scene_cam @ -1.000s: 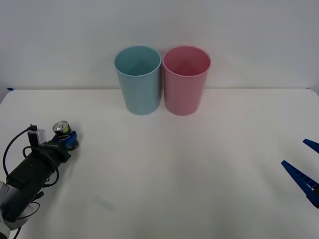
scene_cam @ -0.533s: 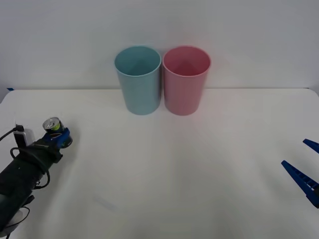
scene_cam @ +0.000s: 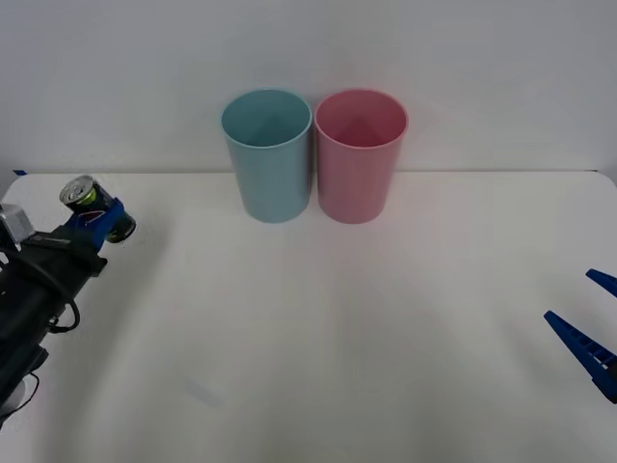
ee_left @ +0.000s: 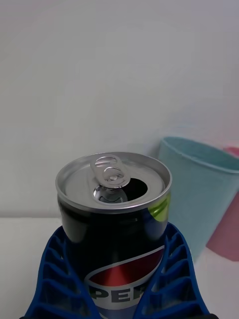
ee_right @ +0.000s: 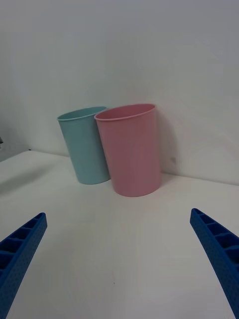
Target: Grasp the object on the table and drop it into the matching bin: aluminum can to the light blue bin, PET bottle to the pink bin.
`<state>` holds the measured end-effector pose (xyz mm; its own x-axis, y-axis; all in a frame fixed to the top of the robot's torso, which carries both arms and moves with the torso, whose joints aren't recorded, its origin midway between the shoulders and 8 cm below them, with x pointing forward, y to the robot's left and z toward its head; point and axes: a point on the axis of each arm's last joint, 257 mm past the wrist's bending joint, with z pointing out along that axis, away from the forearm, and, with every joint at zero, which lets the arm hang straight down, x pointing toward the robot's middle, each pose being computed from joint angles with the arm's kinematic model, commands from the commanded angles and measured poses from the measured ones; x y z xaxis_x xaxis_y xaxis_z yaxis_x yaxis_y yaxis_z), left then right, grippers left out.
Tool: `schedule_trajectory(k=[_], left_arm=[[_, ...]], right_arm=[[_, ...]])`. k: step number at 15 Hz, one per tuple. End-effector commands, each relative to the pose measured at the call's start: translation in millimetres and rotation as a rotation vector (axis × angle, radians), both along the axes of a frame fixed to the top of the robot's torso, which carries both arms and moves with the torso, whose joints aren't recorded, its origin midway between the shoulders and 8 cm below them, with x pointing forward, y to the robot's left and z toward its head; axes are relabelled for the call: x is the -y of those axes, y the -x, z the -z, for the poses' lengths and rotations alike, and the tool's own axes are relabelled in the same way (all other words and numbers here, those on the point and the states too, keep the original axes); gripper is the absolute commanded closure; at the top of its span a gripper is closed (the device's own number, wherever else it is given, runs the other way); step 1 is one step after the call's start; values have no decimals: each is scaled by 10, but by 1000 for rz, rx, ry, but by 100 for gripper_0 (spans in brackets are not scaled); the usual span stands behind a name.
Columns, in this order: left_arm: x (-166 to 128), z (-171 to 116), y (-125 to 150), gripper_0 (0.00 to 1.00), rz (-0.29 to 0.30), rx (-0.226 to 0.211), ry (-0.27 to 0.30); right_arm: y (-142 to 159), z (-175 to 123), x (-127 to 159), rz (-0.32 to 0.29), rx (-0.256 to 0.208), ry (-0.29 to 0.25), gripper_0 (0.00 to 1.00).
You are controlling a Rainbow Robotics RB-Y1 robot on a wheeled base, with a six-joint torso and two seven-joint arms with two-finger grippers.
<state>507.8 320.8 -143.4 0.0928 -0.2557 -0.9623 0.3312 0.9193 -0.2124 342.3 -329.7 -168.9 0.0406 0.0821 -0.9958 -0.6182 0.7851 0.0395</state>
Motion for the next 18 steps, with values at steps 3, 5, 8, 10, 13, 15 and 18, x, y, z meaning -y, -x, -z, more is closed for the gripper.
schedule_trajectory(k=[3, 5, 8, 10, 13, 15, 18], left_arm=[[160, -539, 42, 100, 54, 57, 61], [212, -732, 52, 100, 72, 77, 79], [264, -930, -14, 100, 76, 106, 54], [404, -1058, -70, 100, 107, 127, 29], [693, -1228, -214, 100, 179, 143, 7], [873, -1264, -411, 100, 214, 138, -5], [1170, -1303, -715, 100, 267, 121, -24]], right_arm=[[0, 0, 0, 0, 0, 0, 0], [0, 0, 0, 0, 0, 0, 0], [0, 0, 0, 0, 0, 0, 0], [0, 0, 0, 0, 0, 0, 0], [0, 0, 0, 0, 0, 0, 0], [0, 0, 0, 0, 0, 0, 0], [0, 0, 0, 0, 0, 0, 0]])
